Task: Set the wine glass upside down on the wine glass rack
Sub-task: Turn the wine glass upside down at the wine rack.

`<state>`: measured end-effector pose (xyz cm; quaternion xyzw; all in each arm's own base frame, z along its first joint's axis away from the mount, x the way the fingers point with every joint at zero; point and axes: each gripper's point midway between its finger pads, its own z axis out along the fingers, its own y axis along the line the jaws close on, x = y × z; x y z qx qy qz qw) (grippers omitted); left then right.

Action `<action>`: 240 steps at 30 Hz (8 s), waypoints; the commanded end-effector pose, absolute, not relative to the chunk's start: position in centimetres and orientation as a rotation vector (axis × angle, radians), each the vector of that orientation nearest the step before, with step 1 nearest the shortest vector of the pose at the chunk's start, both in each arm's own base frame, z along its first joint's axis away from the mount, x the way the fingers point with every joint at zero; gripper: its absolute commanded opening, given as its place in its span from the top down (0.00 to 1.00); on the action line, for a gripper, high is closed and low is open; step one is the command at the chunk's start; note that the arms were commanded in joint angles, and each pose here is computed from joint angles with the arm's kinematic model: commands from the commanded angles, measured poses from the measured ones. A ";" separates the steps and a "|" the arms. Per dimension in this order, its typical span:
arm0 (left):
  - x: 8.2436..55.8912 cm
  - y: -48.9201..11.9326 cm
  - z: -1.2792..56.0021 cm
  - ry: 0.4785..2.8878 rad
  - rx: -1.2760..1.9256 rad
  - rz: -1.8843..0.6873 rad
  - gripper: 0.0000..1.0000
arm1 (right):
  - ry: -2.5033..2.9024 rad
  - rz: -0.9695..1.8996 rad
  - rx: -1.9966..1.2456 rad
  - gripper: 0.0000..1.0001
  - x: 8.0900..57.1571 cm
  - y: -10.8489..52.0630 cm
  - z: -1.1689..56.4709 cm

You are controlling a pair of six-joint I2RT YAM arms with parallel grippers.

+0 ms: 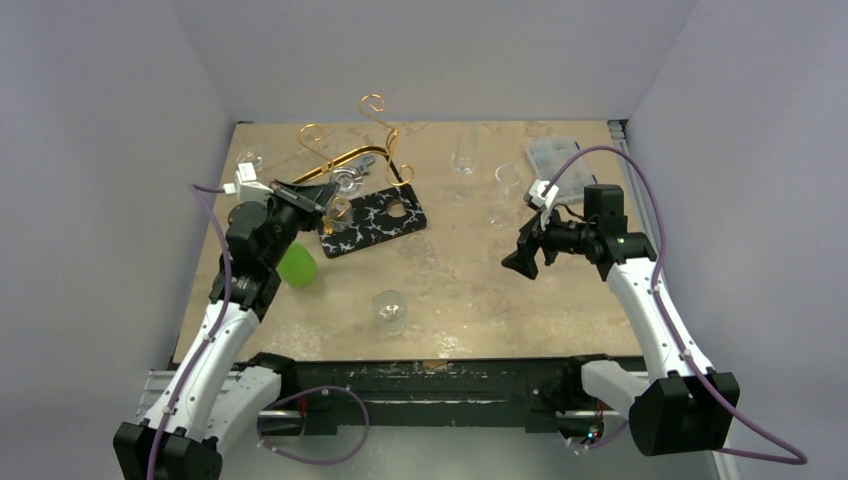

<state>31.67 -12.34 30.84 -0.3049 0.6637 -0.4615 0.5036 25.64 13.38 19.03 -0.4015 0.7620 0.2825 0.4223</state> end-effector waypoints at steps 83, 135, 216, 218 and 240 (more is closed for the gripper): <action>28.1 -7.8 33.2 1.282 -0.996 -1.183 1.00 | 1.866 0.690 -1.025 0.09 25.6 13.4 19.8; 27.2 -9.3 33.9 1.317 -0.943 -1.272 1.00 | 1.872 0.691 -1.024 0.09 25.6 13.4 19.6; 31.3 -12.0 32.0 1.691 -0.780 -1.053 0.29 | 1.870 0.690 -1.029 0.09 25.5 13.4 19.6; 31.4 -12.1 32.2 1.695 -0.765 -1.048 0.29 | 1.869 0.690 -1.031 0.09 25.5 13.4 19.7; 32.0 -12.3 32.7 1.741 -0.661 -0.976 0.25 | 1.869 0.692 -1.034 0.09 25.5 13.4 19.6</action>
